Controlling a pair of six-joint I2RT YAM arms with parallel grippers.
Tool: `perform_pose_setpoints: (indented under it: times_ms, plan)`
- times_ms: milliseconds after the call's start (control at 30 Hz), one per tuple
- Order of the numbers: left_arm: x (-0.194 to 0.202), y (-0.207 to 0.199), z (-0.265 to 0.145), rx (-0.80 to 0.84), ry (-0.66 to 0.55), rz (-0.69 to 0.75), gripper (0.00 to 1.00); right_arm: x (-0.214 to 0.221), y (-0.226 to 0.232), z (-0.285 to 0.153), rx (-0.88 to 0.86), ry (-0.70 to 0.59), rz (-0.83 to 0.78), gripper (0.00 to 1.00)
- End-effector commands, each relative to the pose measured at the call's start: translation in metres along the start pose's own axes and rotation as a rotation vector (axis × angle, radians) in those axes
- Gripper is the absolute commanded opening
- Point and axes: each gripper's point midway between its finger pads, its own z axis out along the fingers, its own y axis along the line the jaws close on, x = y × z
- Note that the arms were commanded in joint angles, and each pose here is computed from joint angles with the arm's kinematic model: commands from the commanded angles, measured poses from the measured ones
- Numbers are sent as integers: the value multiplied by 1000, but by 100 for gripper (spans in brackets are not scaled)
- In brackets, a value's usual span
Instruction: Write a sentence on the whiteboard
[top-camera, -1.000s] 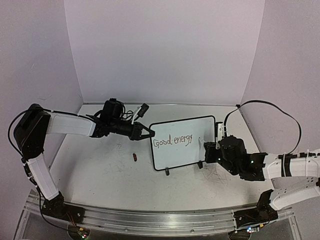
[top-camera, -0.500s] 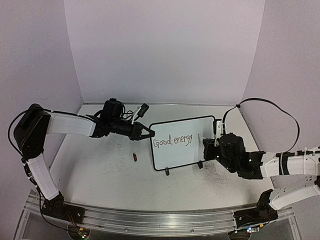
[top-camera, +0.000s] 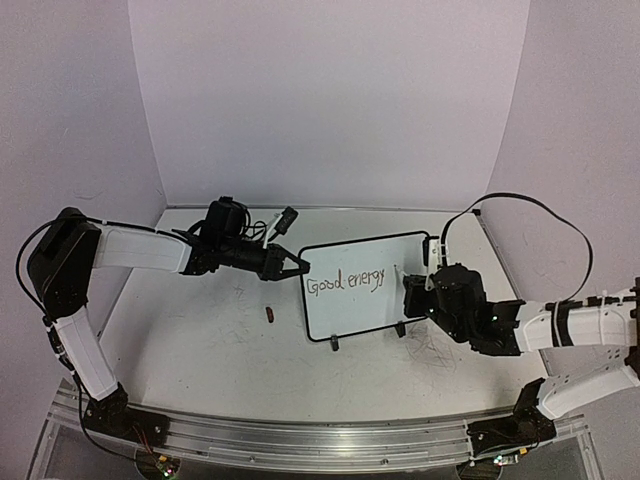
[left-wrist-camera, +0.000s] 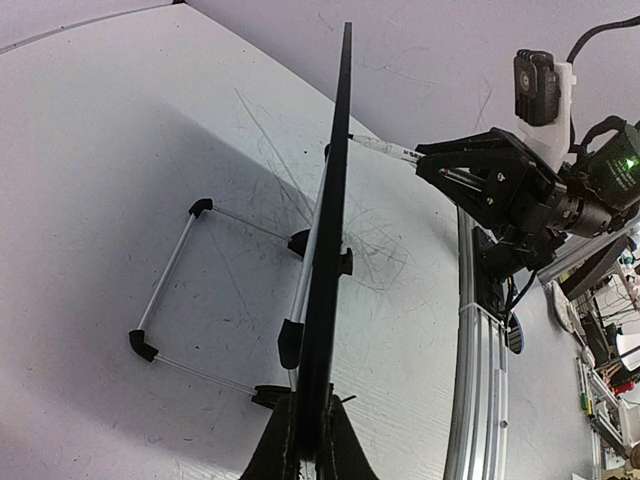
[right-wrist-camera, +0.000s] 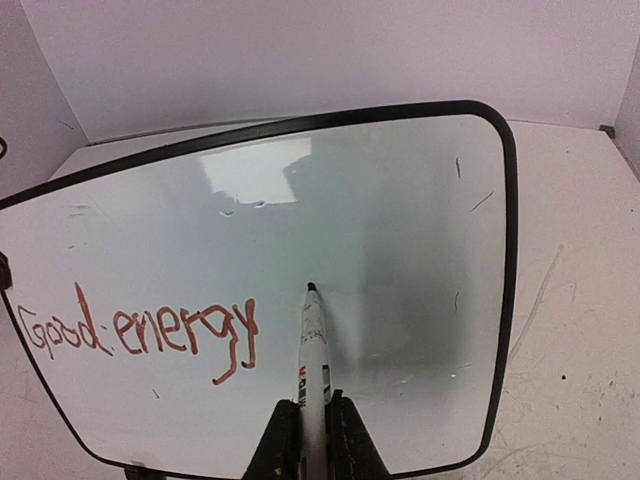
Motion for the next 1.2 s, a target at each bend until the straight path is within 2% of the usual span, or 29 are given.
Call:
perform_pose_setpoints:
  times_ms: [0, 1167]
  plan:
    - [5, 4, -2, -49, 17, 7, 0, -21, 7, 3, -4, -50, 22, 0]
    - [6, 5, -2, -51, 20, 4, 0, 48, -4, -4, -41, 151, 23, 0]
